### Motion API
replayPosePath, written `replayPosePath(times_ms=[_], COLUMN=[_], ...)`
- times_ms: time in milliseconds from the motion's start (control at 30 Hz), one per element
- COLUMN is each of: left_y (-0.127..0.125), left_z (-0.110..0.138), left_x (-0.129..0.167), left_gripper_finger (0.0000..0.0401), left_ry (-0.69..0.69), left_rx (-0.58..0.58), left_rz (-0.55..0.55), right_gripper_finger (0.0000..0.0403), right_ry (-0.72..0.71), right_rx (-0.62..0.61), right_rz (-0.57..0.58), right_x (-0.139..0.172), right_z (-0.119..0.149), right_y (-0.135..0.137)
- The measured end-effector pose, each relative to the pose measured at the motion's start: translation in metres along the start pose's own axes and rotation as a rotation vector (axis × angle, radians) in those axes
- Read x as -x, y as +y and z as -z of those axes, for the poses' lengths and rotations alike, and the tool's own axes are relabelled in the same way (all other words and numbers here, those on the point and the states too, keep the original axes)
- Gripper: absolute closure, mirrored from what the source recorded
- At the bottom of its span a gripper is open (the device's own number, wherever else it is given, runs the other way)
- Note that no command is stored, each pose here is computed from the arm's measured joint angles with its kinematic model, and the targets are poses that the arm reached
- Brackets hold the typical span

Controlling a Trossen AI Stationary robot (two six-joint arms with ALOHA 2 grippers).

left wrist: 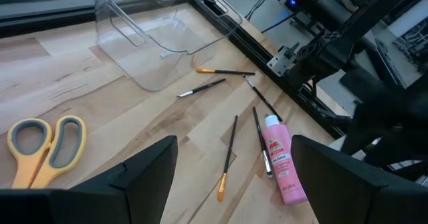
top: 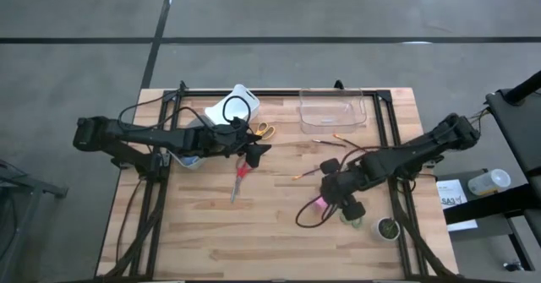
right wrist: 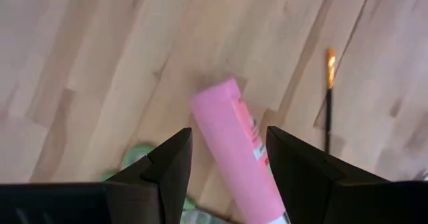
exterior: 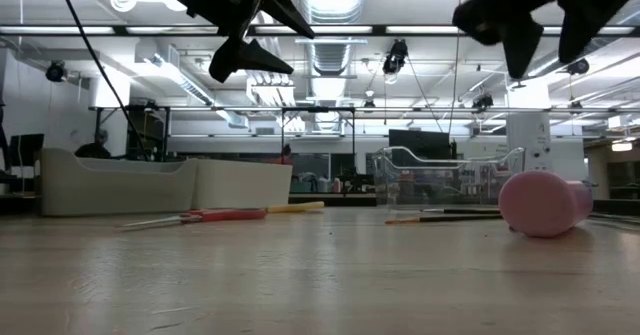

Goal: Pick & Place Paint Supplies
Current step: Put the pink paint bottle into the gray bin

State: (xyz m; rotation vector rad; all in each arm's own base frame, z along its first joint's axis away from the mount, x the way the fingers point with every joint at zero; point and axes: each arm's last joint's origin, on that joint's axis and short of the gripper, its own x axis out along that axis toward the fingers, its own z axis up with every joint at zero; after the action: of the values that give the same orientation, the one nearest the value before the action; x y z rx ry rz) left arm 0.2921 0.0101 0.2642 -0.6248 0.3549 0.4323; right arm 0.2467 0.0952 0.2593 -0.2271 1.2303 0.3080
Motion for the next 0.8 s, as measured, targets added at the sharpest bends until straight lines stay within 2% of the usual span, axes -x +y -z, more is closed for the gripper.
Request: replayPosePath(times_ms=[100,233,300,500,633,800], left_y=[0.0,0.0,0.0,0.001,0.001,0.001], left_z=[0.0,0.0,0.0,0.001,0.001,0.001], left_x=[0.0,0.0,0.0,0.0,0.0,0.0], left_gripper_finger=[0.0097,0.0097,0.0097,0.0097,0.0097,0.0097], left_ry=[0.0,-0.001,0.0,0.006,0.008,0.01], left_rx=[0.0,0.0,0.001,-0.002,-0.003,-0.004], left_rz=[0.0,0.0,-0.001,-0.006,-0.007,-0.009], right_gripper_finger=[0.0215,0.0214,0.0208,0.0163,0.0139,0.013], right_ry=[0.011,-0.037,-0.044,-0.082,-0.062,-0.069], right_rx=[-0.014,-0.148,-0.159,-0.025,0.126,0.141], right_rz=[-0.003,-0.007,-0.008,-0.007,0.01,0.028], right_x=[-0.013,-0.027,-0.031,-0.038,-0.048,-0.062], right_z=[0.003,0.008,0.014,0.03,0.045,0.055], right_y=[0.0,0.0,0.0,0.0,0.0,-0.001])
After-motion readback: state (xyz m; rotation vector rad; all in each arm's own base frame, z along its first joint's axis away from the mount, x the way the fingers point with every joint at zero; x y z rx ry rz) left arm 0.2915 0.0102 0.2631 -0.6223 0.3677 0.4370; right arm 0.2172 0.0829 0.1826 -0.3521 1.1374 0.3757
